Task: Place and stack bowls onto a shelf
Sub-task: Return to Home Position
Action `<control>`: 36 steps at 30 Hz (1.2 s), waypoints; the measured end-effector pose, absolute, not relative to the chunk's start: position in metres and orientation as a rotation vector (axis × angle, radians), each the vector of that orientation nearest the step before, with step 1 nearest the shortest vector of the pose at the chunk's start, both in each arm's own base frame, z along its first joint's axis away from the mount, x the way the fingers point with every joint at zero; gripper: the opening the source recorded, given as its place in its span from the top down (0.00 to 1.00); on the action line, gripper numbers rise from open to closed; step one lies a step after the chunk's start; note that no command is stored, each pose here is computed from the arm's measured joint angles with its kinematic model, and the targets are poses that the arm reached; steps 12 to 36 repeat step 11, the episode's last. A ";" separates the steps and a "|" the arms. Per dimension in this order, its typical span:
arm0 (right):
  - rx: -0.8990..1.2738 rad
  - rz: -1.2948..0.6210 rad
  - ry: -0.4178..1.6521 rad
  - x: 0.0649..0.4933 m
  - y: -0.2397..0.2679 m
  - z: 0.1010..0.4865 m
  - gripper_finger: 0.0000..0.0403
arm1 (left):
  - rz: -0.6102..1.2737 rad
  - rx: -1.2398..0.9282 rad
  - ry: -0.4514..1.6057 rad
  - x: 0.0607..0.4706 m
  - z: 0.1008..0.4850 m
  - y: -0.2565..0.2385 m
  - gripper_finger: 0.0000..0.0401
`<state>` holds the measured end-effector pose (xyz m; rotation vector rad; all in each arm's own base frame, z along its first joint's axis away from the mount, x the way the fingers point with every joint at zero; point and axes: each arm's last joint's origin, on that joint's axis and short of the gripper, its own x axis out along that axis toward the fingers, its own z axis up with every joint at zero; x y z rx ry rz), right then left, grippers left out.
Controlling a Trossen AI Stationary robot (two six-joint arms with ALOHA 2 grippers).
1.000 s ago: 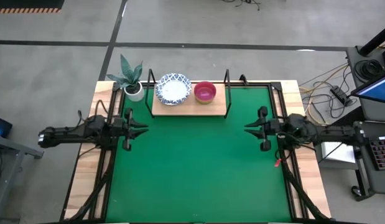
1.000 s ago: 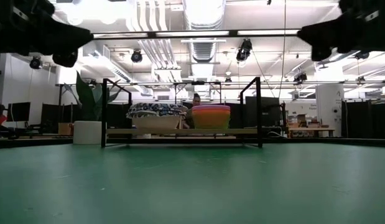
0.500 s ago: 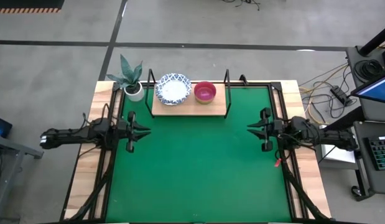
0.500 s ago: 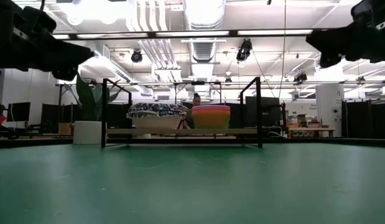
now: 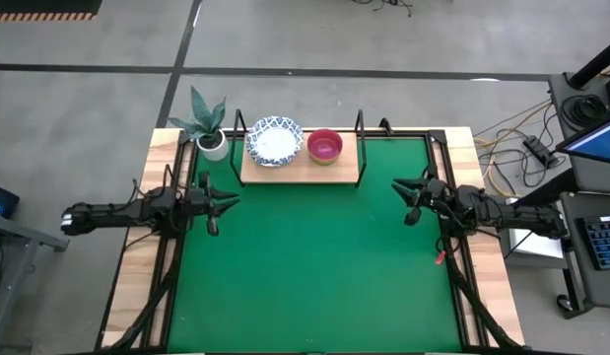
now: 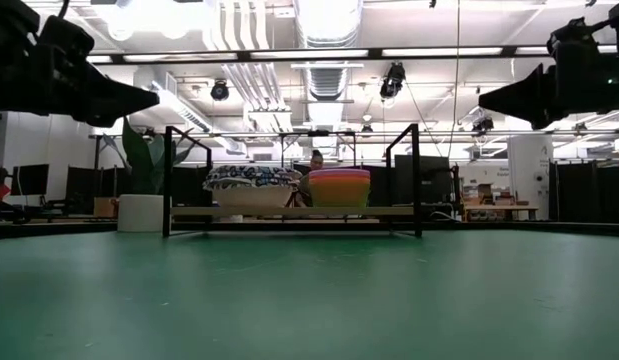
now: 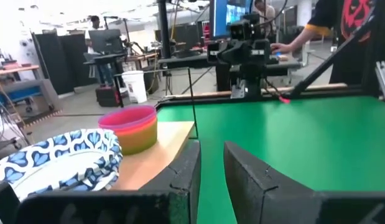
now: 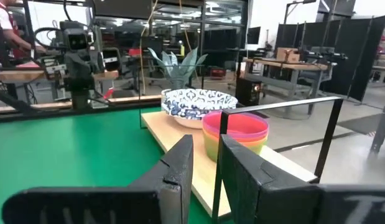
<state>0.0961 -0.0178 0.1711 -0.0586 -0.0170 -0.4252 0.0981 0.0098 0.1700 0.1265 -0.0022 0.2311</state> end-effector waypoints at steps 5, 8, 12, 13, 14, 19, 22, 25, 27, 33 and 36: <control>-0.059 -0.425 -0.016 0.096 -0.018 0.171 0.83 | 0.231 0.129 0.009 0.099 0.169 0.010 0.87; -0.059 -0.426 -0.014 0.096 -0.018 0.171 0.83 | 0.230 0.129 0.012 0.099 0.169 0.010 0.87; -0.057 -0.426 -0.012 0.096 -0.018 0.171 0.83 | 0.229 0.130 0.020 0.100 0.168 0.010 0.87; -0.057 -0.426 -0.012 0.096 -0.018 0.171 0.83 | 0.229 0.130 0.020 0.100 0.168 0.010 0.87; -0.057 -0.426 -0.012 0.096 -0.018 0.171 0.83 | 0.229 0.130 0.020 0.100 0.168 0.010 0.87; -0.057 -0.426 -0.012 0.096 -0.018 0.171 0.83 | 0.229 0.130 0.020 0.100 0.168 0.010 0.87; -0.057 -0.426 -0.012 0.096 -0.018 0.171 0.83 | 0.229 0.130 0.020 0.100 0.168 0.010 0.87; -0.057 -0.426 -0.012 0.096 -0.018 0.171 0.83 | 0.229 0.130 0.020 0.100 0.168 0.010 0.87; -0.057 -0.426 -0.012 0.096 -0.018 0.171 0.83 | 0.229 0.130 0.020 0.100 0.168 0.010 0.87; -0.057 -0.426 -0.012 0.096 -0.018 0.171 0.83 | 0.229 0.130 0.020 0.100 0.168 0.010 0.87; -0.057 -0.426 -0.012 0.096 -0.018 0.171 0.83 | 0.229 0.130 0.020 0.100 0.168 0.010 0.87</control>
